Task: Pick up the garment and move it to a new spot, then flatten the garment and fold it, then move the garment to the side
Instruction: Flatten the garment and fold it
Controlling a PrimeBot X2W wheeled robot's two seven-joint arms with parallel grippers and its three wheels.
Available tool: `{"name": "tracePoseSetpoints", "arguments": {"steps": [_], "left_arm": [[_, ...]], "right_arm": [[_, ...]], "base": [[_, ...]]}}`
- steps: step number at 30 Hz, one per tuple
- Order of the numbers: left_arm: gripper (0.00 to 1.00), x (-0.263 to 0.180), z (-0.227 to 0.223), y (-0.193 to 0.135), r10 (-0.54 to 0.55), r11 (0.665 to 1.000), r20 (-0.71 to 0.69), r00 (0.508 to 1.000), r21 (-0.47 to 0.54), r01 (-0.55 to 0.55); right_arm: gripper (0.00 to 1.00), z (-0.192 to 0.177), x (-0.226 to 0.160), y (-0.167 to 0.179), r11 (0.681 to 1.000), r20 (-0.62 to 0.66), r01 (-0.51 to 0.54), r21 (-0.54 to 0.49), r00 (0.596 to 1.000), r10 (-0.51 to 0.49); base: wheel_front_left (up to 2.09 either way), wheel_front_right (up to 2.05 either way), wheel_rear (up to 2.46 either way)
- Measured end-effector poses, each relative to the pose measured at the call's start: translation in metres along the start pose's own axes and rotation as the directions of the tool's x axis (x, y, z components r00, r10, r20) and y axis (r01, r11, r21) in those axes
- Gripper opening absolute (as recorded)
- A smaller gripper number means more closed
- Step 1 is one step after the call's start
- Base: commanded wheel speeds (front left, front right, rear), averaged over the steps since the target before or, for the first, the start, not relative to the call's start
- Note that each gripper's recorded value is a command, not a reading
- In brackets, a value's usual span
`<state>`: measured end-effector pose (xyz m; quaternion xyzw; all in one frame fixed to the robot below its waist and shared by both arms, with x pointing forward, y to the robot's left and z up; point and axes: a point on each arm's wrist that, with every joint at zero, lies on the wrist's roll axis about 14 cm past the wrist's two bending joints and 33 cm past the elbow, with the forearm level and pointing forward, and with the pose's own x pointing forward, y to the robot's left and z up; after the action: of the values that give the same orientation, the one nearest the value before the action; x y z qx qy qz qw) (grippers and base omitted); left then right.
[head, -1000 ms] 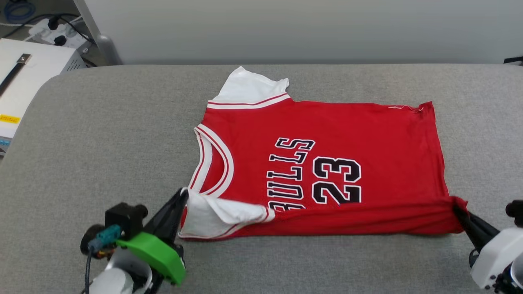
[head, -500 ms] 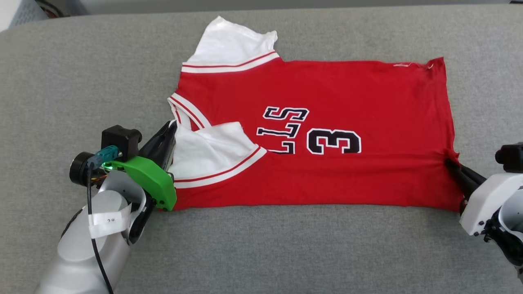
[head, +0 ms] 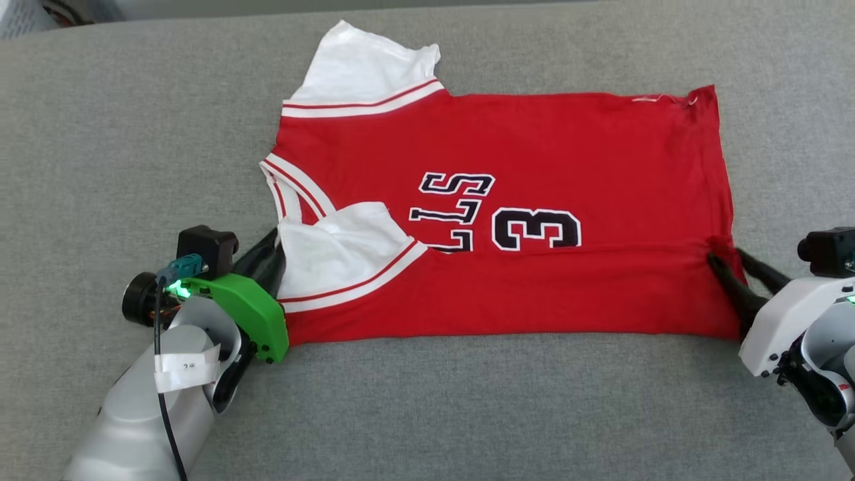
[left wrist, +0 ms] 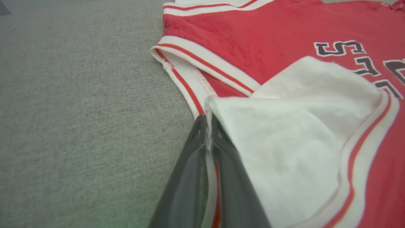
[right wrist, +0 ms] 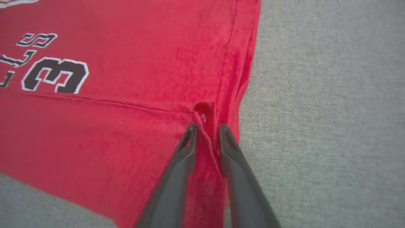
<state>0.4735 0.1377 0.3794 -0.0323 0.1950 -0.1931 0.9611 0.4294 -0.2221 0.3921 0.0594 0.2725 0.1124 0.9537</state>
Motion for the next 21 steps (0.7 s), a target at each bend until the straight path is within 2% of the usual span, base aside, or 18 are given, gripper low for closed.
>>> {"name": "tracePoseSetpoints", "arguments": {"steps": [7, 11, 13, 17, 21], "left_arm": [[1.00, -0.016, 0.043, 0.009, 0.003, 0.998, 0.085, 0.996, 0.065, -0.008], [1.00, -0.026, 0.080, 0.010, -0.017, 0.994, 0.088, 0.996, 0.108, 0.007], [1.00, -0.029, 0.084, 0.009, -0.025, 0.995, 0.033, 0.999, 0.097, 0.021], [1.00, -0.038, 0.076, 0.005, -0.047, 0.998, -0.163, 0.985, 0.041, 0.054], [1.00, -0.048, 0.053, -0.005, -0.102, 0.995, -0.380, 0.919, -0.042, 0.093]], "right_arm": [[1.00, 0.044, -0.018, 0.010, 0.999, 0.148, -0.028, -0.040, 0.988, 0.033], [1.00, 0.055, -0.030, 0.020, 0.996, 0.168, -0.048, -0.070, 0.984, 0.059], [1.00, 0.057, -0.033, 0.024, 0.996, 0.167, -0.055, -0.074, 0.984, 0.067], [1.00, 0.061, -0.037, 0.029, 0.994, 0.165, -0.064, -0.088, 0.983, 0.078], [1.00, 0.058, -0.038, 0.034, 0.993, 0.142, -0.076, -0.088, 0.986, 0.088]], "base": [[0.00, 0.00, 0.00], [0.00, 0.00, 0.00], [0.00, 0.00, 0.00], [0.00, 0.00, 0.00], [0.00, 0.00, 0.00]]}}
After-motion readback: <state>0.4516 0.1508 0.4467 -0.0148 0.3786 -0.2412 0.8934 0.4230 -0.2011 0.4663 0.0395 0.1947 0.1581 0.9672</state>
